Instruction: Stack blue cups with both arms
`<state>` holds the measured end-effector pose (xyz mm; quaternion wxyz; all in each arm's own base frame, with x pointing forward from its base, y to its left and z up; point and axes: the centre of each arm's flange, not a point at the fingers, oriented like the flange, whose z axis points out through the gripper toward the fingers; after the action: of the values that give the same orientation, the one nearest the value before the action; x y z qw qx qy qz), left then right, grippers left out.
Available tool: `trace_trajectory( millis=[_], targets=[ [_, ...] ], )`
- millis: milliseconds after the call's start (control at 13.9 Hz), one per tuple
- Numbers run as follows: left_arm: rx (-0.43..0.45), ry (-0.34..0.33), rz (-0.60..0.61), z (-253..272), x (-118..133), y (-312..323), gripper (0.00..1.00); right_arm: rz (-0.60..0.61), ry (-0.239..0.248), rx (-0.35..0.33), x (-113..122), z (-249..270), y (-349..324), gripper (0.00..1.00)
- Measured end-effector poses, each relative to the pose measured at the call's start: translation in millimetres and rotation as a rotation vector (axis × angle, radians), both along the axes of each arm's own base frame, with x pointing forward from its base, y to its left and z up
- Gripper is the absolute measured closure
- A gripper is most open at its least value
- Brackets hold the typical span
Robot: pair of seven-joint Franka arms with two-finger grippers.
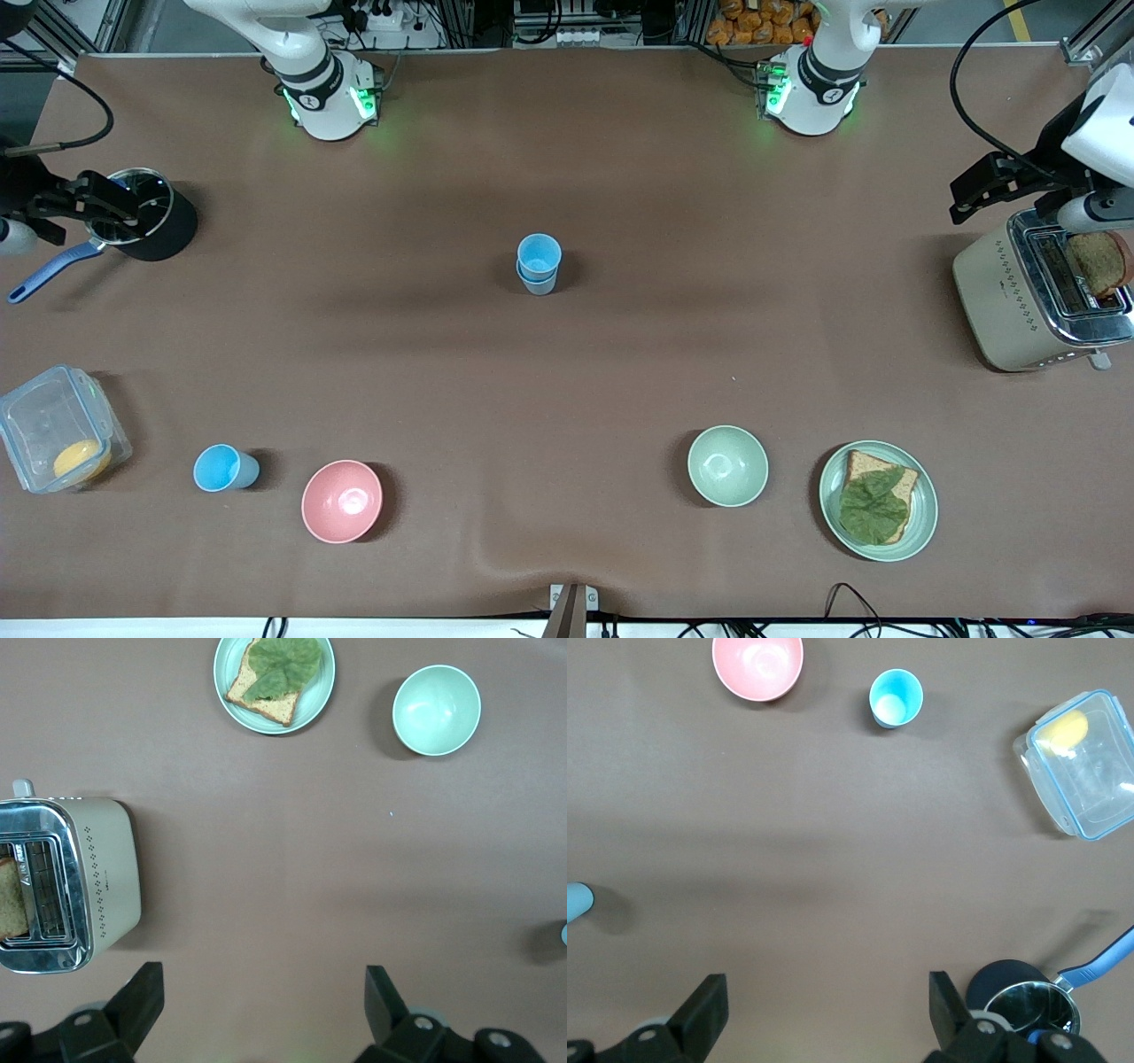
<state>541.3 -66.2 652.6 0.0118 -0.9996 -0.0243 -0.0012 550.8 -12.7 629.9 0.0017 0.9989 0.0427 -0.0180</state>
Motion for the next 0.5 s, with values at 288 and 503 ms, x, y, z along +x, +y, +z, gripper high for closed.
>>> trace_trajectory(
  millis=[288,503],
  targets=[
    [-0.017,0.014,-0.001,-6.1,2.6,-1.7,0.0,-0.005,0.012,0.0,-1.3,-0.9,-2.8,0.0],
    [-0.017,0.016,-0.001,-7.1,3.2,-1.7,0.0,-0.005,0.012,0.0,-1.5,-0.7,-2.8,0.0]
  ],
)
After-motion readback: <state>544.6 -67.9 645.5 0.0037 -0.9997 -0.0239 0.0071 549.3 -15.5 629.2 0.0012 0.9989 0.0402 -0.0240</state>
